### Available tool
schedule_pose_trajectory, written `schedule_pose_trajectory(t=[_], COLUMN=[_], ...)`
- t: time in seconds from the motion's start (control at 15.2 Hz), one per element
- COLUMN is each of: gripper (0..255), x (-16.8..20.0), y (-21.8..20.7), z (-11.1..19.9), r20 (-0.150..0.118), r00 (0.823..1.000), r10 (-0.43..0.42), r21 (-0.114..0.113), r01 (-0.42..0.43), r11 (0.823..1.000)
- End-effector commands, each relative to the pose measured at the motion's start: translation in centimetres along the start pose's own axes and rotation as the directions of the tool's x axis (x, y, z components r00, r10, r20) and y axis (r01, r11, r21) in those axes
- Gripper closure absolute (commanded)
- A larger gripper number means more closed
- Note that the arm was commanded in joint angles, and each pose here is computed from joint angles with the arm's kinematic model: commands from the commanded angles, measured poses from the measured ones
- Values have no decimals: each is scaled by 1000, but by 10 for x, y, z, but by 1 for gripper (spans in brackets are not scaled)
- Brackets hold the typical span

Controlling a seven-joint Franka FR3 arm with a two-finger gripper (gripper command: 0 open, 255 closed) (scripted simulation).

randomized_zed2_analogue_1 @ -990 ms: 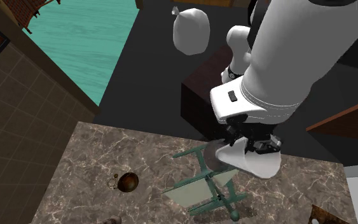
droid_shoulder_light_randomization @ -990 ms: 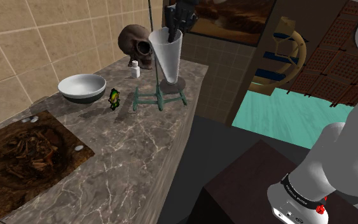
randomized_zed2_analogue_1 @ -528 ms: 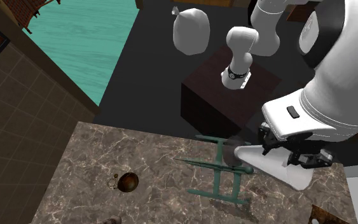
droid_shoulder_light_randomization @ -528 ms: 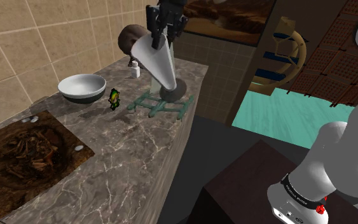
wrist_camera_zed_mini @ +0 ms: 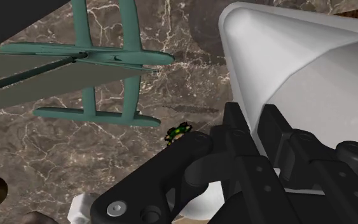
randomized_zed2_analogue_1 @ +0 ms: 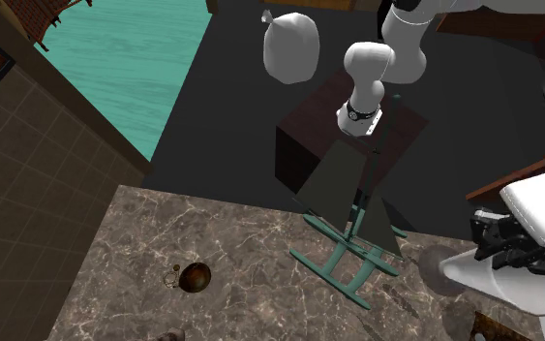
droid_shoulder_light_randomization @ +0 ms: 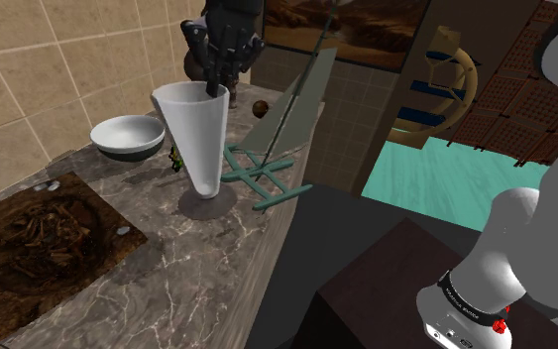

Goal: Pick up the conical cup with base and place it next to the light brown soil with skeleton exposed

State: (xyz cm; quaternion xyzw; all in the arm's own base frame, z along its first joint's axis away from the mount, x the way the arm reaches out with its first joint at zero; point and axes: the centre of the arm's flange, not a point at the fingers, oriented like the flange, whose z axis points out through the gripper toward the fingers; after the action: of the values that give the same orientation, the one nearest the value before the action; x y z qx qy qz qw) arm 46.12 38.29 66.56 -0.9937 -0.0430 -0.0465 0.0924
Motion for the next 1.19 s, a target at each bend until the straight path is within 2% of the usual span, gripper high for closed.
schedule_pose_trajectory(t=[0.0,0.73,1.12], gripper=[255,255,255], x=[-9,-62,-66], y=[-25,-155,-149], z=[3,21,52], r20=[-1,-1,-1], r00=[1000,1000,1000], r10=[1,1,1], r21=[1,1,1], r01=[-1,-1,-1], r11=[1000,1000,1000])
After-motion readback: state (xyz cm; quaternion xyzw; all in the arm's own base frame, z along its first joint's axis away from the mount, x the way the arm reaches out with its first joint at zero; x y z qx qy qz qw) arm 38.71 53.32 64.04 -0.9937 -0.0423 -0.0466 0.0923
